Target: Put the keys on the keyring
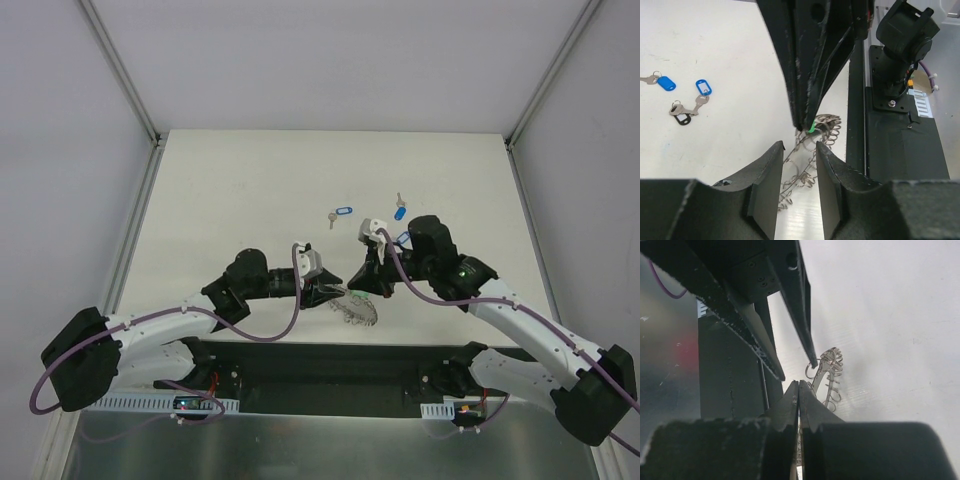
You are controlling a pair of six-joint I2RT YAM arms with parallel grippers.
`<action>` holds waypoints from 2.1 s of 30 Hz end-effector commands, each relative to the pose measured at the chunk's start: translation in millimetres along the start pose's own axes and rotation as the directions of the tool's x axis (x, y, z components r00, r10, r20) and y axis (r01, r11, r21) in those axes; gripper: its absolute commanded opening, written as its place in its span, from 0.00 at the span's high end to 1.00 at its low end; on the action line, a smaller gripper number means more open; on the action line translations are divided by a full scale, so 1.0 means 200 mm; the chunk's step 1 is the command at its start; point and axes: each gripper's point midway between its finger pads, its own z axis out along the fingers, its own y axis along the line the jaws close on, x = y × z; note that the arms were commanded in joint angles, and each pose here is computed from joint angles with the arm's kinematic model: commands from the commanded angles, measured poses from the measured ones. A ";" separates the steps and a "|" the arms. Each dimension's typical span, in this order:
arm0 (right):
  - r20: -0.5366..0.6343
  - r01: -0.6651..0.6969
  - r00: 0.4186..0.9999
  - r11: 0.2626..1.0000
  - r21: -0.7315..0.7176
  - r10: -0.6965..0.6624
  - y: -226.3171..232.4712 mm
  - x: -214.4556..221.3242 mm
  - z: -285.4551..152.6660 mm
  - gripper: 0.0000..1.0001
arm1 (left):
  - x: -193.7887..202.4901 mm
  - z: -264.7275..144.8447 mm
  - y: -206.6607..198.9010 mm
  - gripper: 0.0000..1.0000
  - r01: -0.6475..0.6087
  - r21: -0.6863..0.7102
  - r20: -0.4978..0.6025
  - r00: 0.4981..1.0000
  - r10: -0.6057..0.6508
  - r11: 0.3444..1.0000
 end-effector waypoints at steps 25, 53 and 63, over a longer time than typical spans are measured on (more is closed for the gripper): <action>0.020 0.084 0.996 0.994 0.071 -0.086 0.04 -0.10 -0.04 0.99 | -0.01 0.07 -0.05 0.69 -0.153 -0.048 0.071 0.985 0.156 0.987; 0.023 0.096 0.995 0.993 0.067 -0.098 0.05 -0.11 -0.04 0.99 | -0.02 0.14 -0.02 0.73 -0.215 -0.049 0.091 0.972 0.218 0.975; 0.028 0.100 0.994 0.991 0.086 -0.103 0.05 -0.11 -0.06 0.99 | 0.01 0.14 -0.02 0.97 -0.205 -0.040 0.077 0.975 0.208 0.978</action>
